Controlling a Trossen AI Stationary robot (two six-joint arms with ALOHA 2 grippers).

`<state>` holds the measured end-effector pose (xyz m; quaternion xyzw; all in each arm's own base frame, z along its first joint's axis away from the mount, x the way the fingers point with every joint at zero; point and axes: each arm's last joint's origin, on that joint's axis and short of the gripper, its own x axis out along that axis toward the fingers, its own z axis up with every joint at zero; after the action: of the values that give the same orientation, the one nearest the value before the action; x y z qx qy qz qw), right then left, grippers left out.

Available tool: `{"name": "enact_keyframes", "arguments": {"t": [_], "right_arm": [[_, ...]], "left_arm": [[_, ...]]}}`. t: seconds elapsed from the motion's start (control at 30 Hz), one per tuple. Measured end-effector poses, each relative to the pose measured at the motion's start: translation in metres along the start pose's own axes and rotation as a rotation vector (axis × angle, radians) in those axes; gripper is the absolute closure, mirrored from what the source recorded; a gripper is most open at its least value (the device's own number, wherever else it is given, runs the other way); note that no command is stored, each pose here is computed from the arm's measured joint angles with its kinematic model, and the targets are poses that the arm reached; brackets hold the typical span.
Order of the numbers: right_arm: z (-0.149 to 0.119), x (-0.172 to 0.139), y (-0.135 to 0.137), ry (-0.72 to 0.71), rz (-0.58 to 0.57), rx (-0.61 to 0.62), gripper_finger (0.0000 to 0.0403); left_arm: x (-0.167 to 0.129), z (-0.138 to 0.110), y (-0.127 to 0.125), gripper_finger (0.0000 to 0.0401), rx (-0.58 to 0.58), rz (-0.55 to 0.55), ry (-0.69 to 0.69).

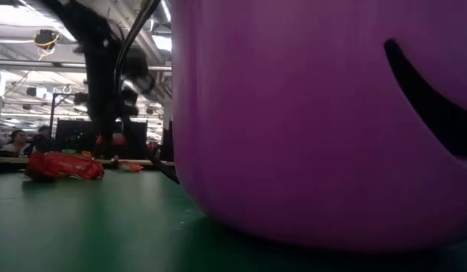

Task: Sort candy
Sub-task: Put the red candy into the black bucket

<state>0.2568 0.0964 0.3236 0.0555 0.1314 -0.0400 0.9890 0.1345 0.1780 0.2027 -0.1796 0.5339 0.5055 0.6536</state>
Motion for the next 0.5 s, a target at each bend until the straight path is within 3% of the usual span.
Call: {"name": "enact_keyframes", "arguments": {"t": [0.07, 0.13, 0.33, 0.5], "right_arm": [[0.000, 0.000, -0.001, -0.005, -0.020, -0.005, 0.0242], [0.000, 0.000, -0.001, -0.009, -0.038, -0.007, 0.0242], [0.001, 0.000, -0.003, -0.026, -0.115, -0.033, 0.0242], [0.001, 0.000, -0.005, -0.039, -0.162, -0.032, 0.0242]], "left_arm": [[-0.021, 0.002, -0.001, 0.0397, -0.009, -0.051, -0.062], [-0.045, 0.004, -0.005, 0.0397, -0.022, -0.168, -0.153], [-0.113, 0.005, -0.042, 0.0397, 0.084, -0.760, -0.517], [-0.140, 0.000, -0.079, 0.0397, 0.170, -0.881, -0.672]]}}
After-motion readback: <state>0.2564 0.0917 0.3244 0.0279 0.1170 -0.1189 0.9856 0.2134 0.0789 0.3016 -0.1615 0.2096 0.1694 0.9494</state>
